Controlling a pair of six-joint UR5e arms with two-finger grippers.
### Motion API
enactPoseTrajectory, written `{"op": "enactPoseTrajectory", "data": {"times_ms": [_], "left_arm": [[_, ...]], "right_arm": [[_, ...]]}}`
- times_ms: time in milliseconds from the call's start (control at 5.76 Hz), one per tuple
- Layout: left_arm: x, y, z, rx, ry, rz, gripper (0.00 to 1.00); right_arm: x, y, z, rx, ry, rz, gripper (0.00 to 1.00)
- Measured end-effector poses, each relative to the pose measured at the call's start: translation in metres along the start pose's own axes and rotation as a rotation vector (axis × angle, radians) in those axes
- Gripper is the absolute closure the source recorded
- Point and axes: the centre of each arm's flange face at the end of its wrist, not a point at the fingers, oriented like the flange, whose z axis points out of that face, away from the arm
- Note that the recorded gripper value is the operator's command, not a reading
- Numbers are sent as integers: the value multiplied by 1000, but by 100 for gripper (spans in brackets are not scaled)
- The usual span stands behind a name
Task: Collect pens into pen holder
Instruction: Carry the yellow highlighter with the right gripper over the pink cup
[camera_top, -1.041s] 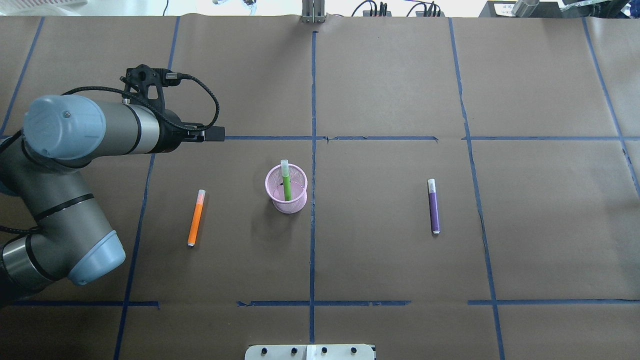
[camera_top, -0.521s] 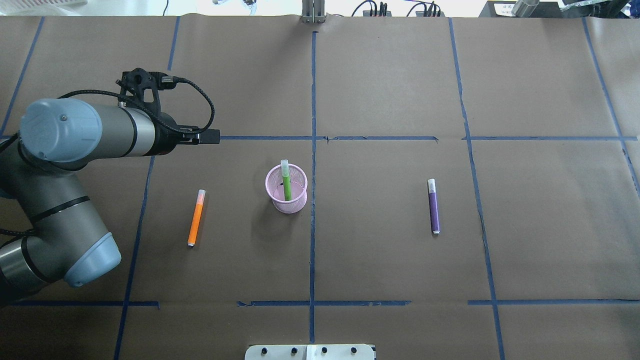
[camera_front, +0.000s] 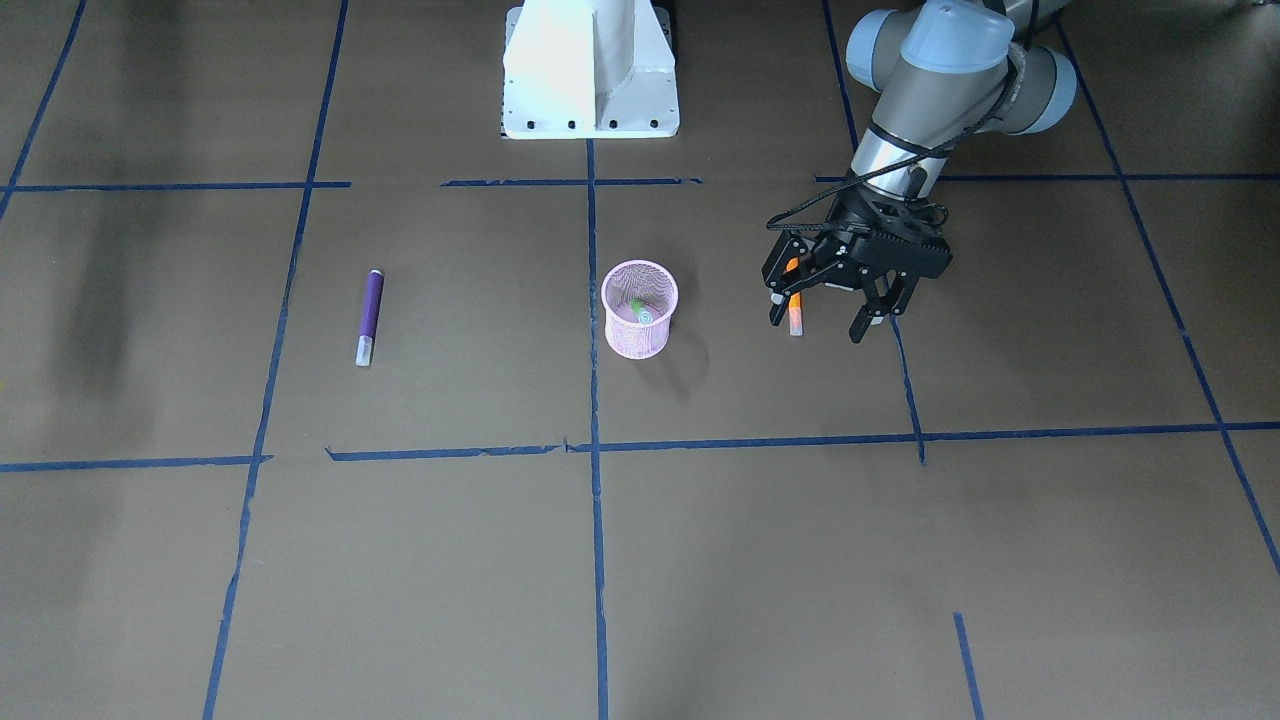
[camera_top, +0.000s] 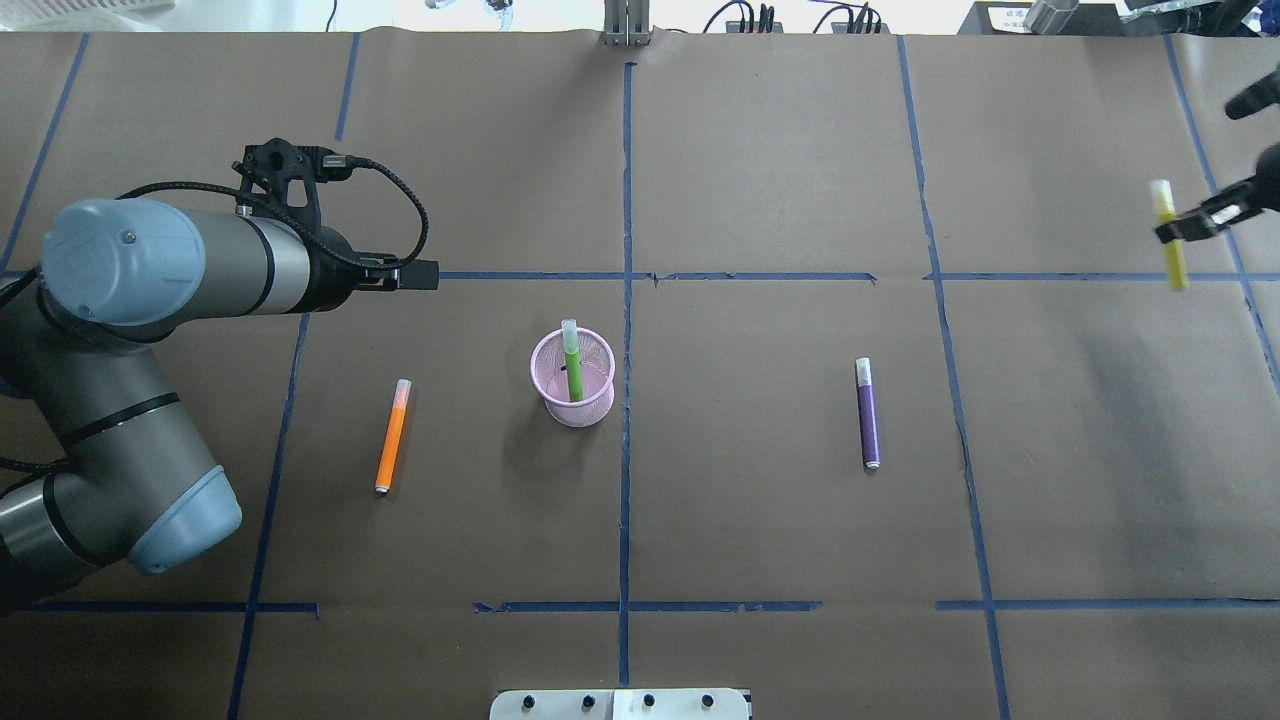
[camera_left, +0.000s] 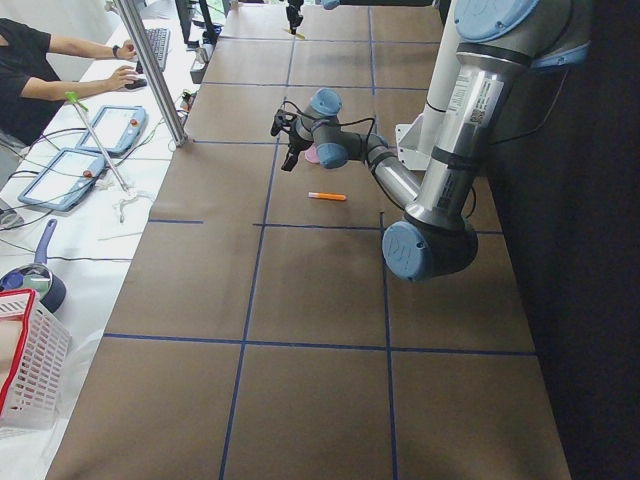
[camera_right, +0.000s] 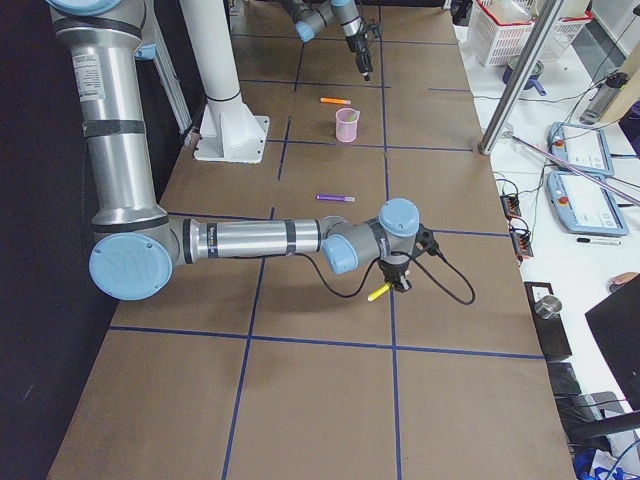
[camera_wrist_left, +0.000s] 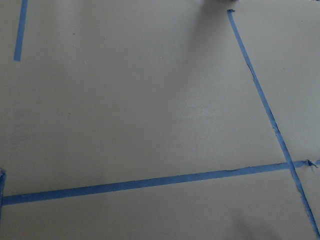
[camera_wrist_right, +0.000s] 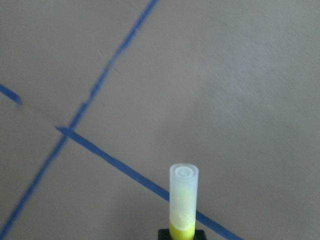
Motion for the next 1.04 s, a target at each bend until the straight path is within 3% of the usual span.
{"op": "enactPoseTrajectory", "data": {"times_ms": [174,347,1041], "left_arm": [[-1,0,1,-2,-3,2,0],[-2,2,4,-6,-7,4,0],[-5,7,16,-22,-24,9,0]], "right_arm": [[-74,-53,5,101,-71,50,100],[-152,-90,9,189,-101,75,100],[-422,-126,44,519,-139,197,100]]}}
